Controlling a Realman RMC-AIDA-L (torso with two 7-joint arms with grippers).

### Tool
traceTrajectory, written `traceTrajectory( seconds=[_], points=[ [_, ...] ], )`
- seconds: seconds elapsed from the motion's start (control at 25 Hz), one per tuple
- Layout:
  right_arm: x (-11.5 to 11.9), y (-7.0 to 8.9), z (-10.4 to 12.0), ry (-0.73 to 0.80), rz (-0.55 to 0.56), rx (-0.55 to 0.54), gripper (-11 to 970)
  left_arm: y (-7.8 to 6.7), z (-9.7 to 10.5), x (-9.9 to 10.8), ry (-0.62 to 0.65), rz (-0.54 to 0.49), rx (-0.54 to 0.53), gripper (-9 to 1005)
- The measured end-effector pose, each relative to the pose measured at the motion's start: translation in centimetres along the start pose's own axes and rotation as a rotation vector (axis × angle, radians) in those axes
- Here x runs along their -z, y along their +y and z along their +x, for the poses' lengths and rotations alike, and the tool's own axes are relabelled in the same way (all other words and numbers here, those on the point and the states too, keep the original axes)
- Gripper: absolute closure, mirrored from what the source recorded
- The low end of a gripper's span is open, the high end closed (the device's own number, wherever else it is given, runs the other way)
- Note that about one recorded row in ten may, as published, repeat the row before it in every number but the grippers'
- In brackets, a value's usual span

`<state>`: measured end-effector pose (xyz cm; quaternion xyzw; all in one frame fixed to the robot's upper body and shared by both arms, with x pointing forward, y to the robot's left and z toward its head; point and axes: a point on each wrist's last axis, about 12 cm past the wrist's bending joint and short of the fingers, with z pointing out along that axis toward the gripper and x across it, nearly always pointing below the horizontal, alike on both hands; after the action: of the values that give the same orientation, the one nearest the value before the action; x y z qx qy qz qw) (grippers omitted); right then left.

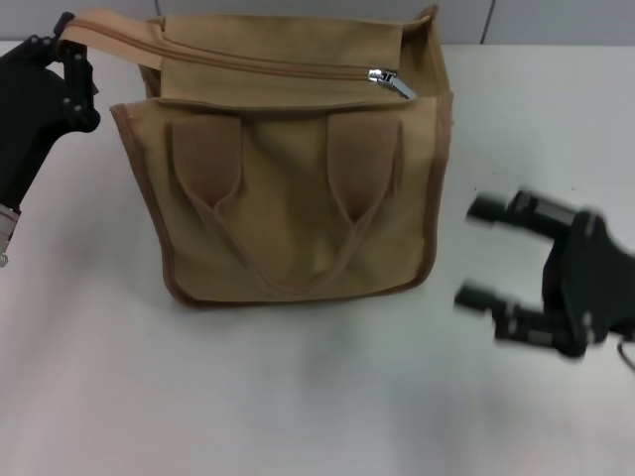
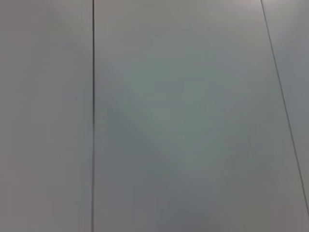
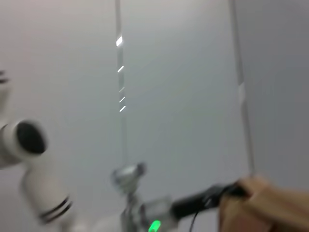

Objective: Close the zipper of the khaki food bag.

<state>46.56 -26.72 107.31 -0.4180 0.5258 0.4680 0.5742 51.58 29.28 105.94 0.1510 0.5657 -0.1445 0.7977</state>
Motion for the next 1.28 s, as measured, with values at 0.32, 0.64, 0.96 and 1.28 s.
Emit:
traceTrajectory(
  seconds=[0.32, 0.64, 0.96, 1.28],
  points=[
    [-0.3, -0.2, 1.3, 0.119, -0.001, -0.018, 197, 0.2, 0.2, 0.0, 0.033, 0.025, 0.094, 865],
    [-0.6, -0.7, 1.3, 0.127, 0.002, -0.012, 197, 2.0, -0.3, 0.8, 0.124, 0.105, 0.233, 841],
    [-1.1, -1.2, 1.5, 0.148, 0.016, -0.014, 197, 6.1, -3.6, 3.9, 0.249, 0.253, 0.424, 682],
    [-1.7, -1.5, 1.5, 0.152, 0.011, -0.011, 197, 5.7, -6.3, 5.7, 0.209, 0.467, 0.537, 276]
  ],
)
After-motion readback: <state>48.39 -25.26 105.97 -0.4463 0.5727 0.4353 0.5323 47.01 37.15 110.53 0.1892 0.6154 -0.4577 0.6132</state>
